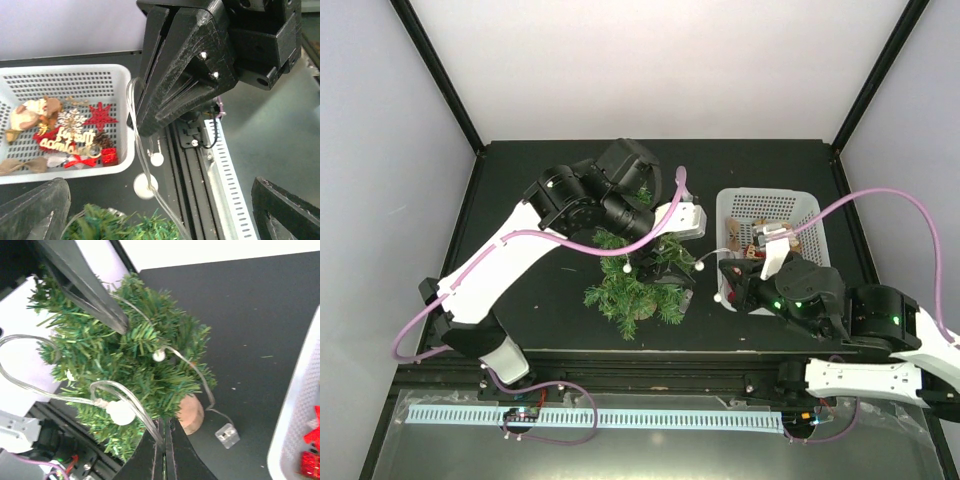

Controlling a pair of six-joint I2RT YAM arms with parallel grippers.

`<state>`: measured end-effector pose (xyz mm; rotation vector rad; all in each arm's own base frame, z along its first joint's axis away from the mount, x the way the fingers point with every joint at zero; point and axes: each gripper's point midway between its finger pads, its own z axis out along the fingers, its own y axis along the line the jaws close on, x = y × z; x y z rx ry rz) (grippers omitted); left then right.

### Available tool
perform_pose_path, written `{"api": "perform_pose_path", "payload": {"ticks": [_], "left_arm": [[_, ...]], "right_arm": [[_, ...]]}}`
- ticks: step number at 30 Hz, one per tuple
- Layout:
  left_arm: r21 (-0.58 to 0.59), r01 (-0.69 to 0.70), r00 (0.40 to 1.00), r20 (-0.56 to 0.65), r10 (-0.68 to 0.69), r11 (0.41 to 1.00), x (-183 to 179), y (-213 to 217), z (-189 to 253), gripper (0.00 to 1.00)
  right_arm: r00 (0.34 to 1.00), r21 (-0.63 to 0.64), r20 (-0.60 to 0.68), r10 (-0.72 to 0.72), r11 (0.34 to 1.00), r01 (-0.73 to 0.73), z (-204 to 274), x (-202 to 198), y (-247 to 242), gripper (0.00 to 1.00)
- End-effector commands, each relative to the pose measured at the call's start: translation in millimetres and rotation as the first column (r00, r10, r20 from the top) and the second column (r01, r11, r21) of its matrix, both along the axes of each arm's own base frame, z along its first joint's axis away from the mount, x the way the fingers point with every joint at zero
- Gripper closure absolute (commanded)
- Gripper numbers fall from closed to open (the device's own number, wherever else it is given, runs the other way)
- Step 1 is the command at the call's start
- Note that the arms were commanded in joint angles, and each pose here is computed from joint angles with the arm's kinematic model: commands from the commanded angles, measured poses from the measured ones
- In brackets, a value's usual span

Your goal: Decorate the small christmas tree

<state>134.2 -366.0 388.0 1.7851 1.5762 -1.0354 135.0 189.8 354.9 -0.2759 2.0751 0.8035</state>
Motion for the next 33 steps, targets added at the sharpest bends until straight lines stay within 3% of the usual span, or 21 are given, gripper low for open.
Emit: {"api": "perform_pose_path", "payload": {"ticks": [1, 7, 18, 33], "left_arm": [[-0.047, -0.085, 0.991, 0.101, 0.089, 0.995, 13.3, 11.8, 21.1, 0.01], [-0.063, -0.144, 0.978, 0.146, 0.152, 0.988, 22.6, 21.3, 28.4, 0.01], [-0.165, -0.132, 0.961, 0.22, 0.167, 0.977, 11.1, 38.8, 69.7, 0.01], [-0.276, 0.032, 0.965, 0.259, 0.043, 0.961, -34.7, 62.7, 108.5, 0.01]], "right_arm": [[0.991, -0.071, 0.043, -0.126, 0.989, 0.129, 4.6, 12.7, -28.6, 0.99], [0.981, -0.166, 0.044, -0.191, 0.967, 0.195, -1.1, 17.7, -43.0, 0.99], [0.953, -0.291, 0.139, -0.268, 0.909, 0.298, 19.9, 38.7, -32.8, 0.99], [0.924, -0.27, 0.188, -0.333, 0.887, 0.374, 47.2, 47.8, -43.4, 0.99]]}}
